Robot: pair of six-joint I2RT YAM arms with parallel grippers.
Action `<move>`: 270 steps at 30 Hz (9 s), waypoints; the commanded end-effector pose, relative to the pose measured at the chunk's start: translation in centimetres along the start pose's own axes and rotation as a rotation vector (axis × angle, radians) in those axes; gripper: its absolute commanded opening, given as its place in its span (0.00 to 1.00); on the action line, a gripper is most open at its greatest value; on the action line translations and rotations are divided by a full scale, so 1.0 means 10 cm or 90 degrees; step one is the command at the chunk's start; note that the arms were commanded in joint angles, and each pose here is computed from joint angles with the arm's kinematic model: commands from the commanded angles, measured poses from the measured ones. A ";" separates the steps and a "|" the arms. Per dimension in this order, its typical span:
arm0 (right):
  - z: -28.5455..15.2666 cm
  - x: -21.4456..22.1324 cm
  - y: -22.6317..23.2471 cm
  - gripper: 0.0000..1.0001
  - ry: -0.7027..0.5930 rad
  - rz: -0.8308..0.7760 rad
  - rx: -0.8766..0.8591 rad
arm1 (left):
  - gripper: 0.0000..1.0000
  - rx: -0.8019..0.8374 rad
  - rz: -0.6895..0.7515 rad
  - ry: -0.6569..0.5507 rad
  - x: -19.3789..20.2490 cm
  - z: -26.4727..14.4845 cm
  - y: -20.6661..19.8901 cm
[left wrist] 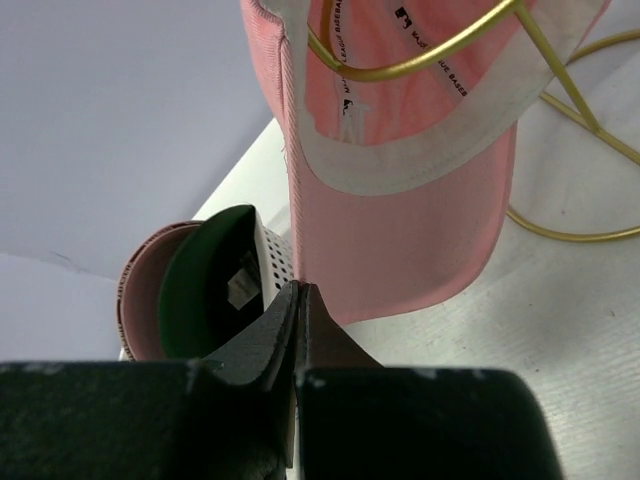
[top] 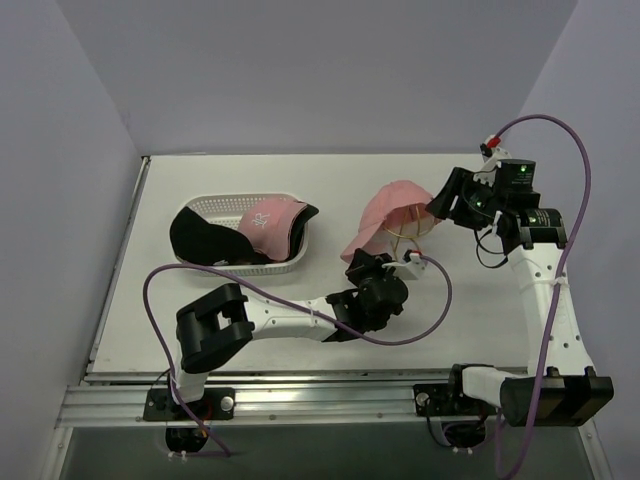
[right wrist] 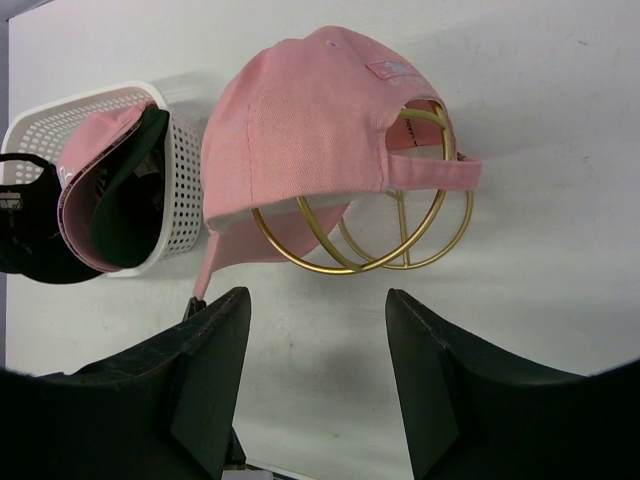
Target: Stack the hats
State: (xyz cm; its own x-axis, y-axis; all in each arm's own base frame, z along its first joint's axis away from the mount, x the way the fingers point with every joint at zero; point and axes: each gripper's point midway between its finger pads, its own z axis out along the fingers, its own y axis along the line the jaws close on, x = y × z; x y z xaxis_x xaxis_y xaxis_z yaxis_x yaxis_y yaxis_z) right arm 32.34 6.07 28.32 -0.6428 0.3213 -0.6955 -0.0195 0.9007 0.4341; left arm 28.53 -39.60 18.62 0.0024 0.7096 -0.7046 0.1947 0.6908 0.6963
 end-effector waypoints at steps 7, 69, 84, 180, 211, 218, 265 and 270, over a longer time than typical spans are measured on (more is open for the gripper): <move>-0.20 -0.11 0.02 0.53 -0.032 -0.013 0.011 | 0.02 -0.101 -0.034 -0.060 -0.58 -0.16 0.57; -0.10 0.08 0.16 0.46 -0.027 0.039 -0.072 | 0.03 0.128 -0.123 -0.056 -0.92 -0.90 0.61; 0.09 0.12 0.15 0.45 -0.081 0.171 -0.095 | 0.06 0.281 -0.379 -0.031 -0.85 -1.04 1.09; 0.47 1.12 -0.53 0.00 -0.003 0.217 0.054 | 0.13 0.275 -0.411 0.055 -0.01 -1.05 1.05; 0.40 0.85 -0.49 0.40 -0.030 0.161 0.052 | 0.19 0.265 -0.431 0.061 0.06 -1.10 1.14; 0.20 0.79 -0.42 0.41 -0.030 0.123 0.048 | 0.20 0.266 -0.427 0.068 0.13 -1.13 1.16; 0.61 0.03 -0.76 0.32 -0.094 0.190 0.004 | 0.43 0.264 -0.490 0.064 0.26 -1.06 1.43; 0.72 0.15 -0.80 0.32 -0.080 0.196 0.004 | 0.43 0.263 -0.497 0.068 0.32 -1.07 1.44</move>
State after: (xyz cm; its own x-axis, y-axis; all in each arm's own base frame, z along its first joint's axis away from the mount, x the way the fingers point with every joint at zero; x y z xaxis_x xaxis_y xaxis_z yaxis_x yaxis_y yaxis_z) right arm 36.58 1.04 20.15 -0.5212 0.6121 -0.5948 0.1853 0.7614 0.6212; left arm 20.84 -25.84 26.74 -0.3719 0.1455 -0.9168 0.4430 0.8958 -0.0376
